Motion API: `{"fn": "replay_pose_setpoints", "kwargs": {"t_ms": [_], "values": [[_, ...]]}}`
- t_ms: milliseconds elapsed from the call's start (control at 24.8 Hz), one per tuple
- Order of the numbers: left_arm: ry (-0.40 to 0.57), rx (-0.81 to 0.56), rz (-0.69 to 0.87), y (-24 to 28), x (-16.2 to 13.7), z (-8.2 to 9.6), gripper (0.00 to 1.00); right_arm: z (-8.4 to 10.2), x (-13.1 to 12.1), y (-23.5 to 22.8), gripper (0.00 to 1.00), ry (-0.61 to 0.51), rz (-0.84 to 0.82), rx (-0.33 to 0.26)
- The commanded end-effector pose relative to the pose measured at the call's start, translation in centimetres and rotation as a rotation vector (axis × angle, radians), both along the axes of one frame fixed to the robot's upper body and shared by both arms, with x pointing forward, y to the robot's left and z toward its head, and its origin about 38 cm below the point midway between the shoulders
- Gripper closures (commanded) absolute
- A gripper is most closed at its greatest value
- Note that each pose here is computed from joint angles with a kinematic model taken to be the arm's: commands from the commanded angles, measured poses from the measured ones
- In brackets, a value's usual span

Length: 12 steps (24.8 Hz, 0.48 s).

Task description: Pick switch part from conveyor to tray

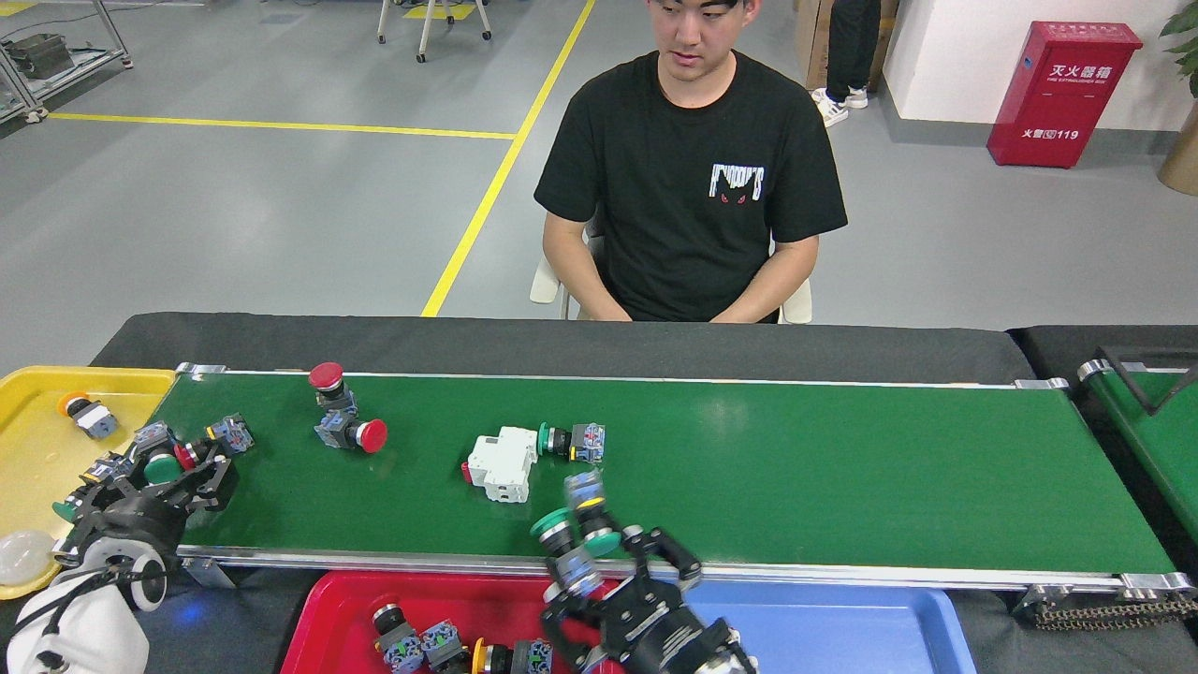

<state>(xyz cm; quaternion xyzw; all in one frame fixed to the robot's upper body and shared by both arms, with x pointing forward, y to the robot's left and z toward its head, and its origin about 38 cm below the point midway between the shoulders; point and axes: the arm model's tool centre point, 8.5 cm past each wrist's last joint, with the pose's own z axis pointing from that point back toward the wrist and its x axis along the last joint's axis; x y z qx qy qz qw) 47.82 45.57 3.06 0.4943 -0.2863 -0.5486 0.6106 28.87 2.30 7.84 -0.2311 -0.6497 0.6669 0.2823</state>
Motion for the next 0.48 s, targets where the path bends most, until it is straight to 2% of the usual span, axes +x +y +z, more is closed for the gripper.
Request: {"fn": "replay_pose_setpoints", "kwargs": {"t_ms": [0, 121, 162, 242, 283, 363, 444], "values": [[-0.052, 0.040, 0.039, 1.0, 0.5, 1.3, 0.28, 0.9, 0.1, 0.3, 0.00, -0.031, 0.021, 0.019], [-0.046, 0.034, 0.028, 0.7, 0.5, 1.0, 0.51, 1.0, 0.3, 0.0, 0.00, -0.031, 0.012, 0.022], [-0.046, 0.029, 0.027, 0.6, 0.5, 0.9, 0.63, 1.0, 0.7, -0.7, 0.00, -0.033, -0.011, 0.022], [-0.052, -0.004, 0.014, 0.5, 0.5, 0.9, 0.76, 1.5, 2.7, -4.2, 0.00, -0.055, -0.108, 0.021], [-0.059, -0.036, -0.004, 0.3, 0.6, 0.9, 0.82, 2.2, 3.8, -6.7, 0.00, -0.075, -0.193, 0.047], [-0.070, -0.070, -0.013, 0.1, 0.6, 0.9, 0.86, 2.2, 4.3, -11.7, 0.00, -0.070, -0.390, 0.081], [-0.072, -0.075, -0.015, 0.1, 0.6, 1.0, 0.88, 1.4, 4.0, -17.1, 0.00, -0.074, -0.598, 0.090]]}}
